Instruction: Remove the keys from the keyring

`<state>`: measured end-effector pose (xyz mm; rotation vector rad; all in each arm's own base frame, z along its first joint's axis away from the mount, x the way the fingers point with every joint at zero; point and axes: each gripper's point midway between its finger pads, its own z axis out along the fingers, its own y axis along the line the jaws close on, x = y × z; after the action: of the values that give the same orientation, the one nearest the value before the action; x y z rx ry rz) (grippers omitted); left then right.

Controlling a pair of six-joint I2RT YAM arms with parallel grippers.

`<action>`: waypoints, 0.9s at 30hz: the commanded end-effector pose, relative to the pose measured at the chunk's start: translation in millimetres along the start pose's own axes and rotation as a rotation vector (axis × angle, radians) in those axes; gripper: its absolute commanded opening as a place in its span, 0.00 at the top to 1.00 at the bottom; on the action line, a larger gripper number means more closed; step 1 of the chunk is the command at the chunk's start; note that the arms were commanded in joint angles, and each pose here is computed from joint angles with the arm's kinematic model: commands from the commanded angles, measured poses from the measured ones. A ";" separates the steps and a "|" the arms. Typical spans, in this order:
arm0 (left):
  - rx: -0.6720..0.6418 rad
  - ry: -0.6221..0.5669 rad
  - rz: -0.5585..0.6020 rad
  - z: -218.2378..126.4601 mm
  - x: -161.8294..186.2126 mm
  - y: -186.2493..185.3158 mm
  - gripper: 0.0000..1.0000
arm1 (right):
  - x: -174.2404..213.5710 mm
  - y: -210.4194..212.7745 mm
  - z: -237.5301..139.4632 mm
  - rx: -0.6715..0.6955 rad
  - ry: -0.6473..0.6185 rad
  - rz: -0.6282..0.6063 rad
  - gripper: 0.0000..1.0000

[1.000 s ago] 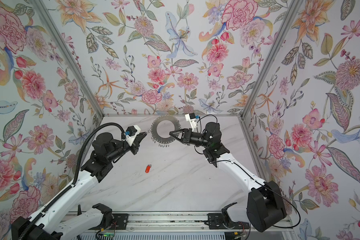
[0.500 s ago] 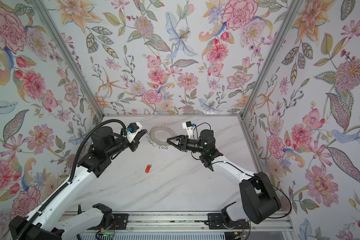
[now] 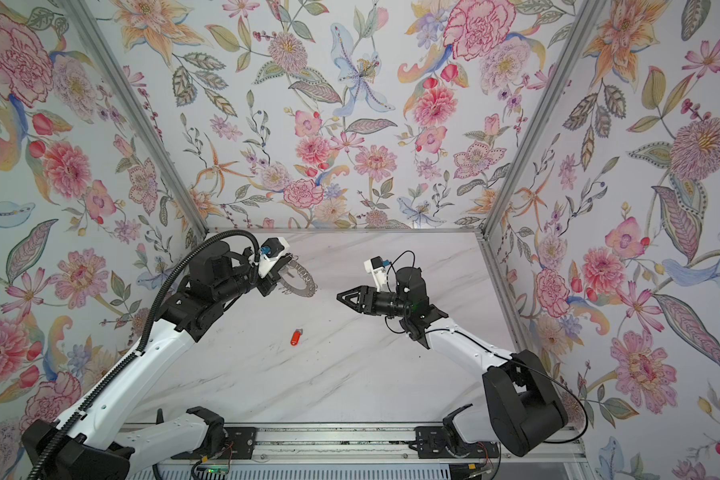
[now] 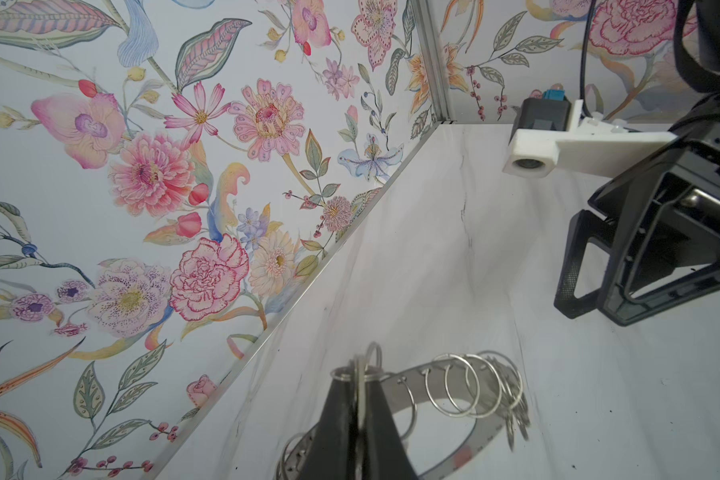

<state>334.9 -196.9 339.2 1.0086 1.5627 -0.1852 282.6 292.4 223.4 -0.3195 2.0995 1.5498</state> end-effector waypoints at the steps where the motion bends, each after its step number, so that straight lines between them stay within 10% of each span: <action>1: -0.031 -0.029 0.034 -5.3 -16.4 12.5 1.00 | 6.5 -13.3 -11.6 0.106 0.018 -0.099 0.42; 14: 0.031 -0.094 0.124 -15.9 -27.7 -2.2 1.00 | -60.7 66.3 -42.4 0.152 -0.125 -0.614 0.43; 27: 0.111 -0.224 0.221 -32.7 -51.9 -24.0 1.00 | -61.3 119.2 8.2 0.064 -0.185 -1.040 0.65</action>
<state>302.8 -211.4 361.1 1.1784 1.3610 -0.2211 280.5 320.9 335.3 -0.9457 1.5661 0.9272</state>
